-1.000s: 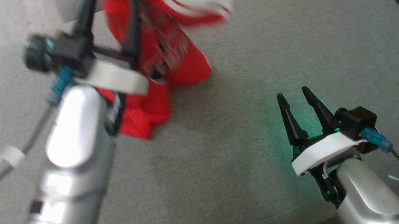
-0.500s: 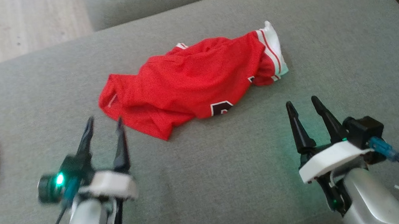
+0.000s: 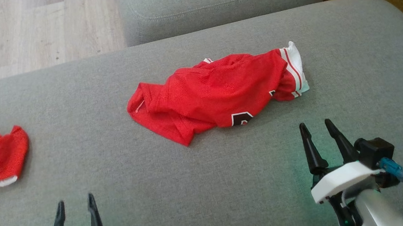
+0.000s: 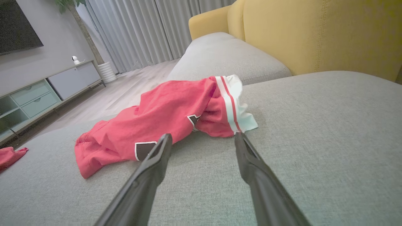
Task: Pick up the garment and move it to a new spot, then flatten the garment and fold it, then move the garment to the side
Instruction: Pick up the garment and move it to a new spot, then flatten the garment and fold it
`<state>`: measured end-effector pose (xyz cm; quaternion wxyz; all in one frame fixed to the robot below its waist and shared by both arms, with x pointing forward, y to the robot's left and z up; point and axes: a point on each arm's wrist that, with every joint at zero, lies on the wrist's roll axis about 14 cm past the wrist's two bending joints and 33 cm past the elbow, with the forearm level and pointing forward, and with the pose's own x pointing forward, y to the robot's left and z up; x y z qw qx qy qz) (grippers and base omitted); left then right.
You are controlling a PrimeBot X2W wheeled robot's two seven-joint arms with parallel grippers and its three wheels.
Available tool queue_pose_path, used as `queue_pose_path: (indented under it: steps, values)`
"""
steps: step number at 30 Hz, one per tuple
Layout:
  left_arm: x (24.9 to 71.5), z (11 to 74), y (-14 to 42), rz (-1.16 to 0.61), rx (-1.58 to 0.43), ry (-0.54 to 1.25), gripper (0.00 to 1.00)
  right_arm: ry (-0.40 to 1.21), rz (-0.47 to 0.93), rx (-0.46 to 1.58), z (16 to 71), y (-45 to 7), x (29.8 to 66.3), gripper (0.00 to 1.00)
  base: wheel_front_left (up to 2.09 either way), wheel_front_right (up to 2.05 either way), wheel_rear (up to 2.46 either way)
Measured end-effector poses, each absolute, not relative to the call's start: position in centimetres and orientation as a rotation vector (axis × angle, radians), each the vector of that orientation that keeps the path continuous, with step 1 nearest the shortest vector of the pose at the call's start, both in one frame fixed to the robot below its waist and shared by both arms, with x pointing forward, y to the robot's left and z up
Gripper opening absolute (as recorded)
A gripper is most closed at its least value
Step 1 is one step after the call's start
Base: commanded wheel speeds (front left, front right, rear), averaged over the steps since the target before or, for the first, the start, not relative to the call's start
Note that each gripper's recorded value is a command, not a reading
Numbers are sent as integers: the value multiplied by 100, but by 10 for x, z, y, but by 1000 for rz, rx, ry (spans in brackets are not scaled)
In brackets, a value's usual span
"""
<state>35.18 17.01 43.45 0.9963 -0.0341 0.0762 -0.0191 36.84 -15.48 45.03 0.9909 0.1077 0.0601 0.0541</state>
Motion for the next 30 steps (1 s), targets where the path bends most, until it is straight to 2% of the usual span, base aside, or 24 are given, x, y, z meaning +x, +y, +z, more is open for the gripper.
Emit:
queue_pose_path:
  steps: [5, 14, 17, 23, 27, 30]
  values:
    - [344, 430, 170, -36, -83, 168, 100, 127, 106, 211, 448, -155, 366, 100, 0, 0, 0]
    - [356, 430, 151, -95, -92, 166, 100, 157, 82, 203, 438, -163, 371, 100, 0, 0, 0]
    - [364, 429, 141, -118, -110, 171, 100, 136, 81, 169, 446, -166, 394, 100, 0, 0, 0]
    - [368, 413, 135, -136, -114, 220, 100, 26, 77, 127, 490, -178, 471, 100, 0, 0, 0]
    - [366, 402, 140, -121, -115, 253, 100, 53, 62, 104, 487, -186, 505, 100, 0, 0, 0]
    - [365, 398, 146, -103, -114, 268, 100, 91, 42, 116, 476, -190, 516, 100, 0, 0, 0]
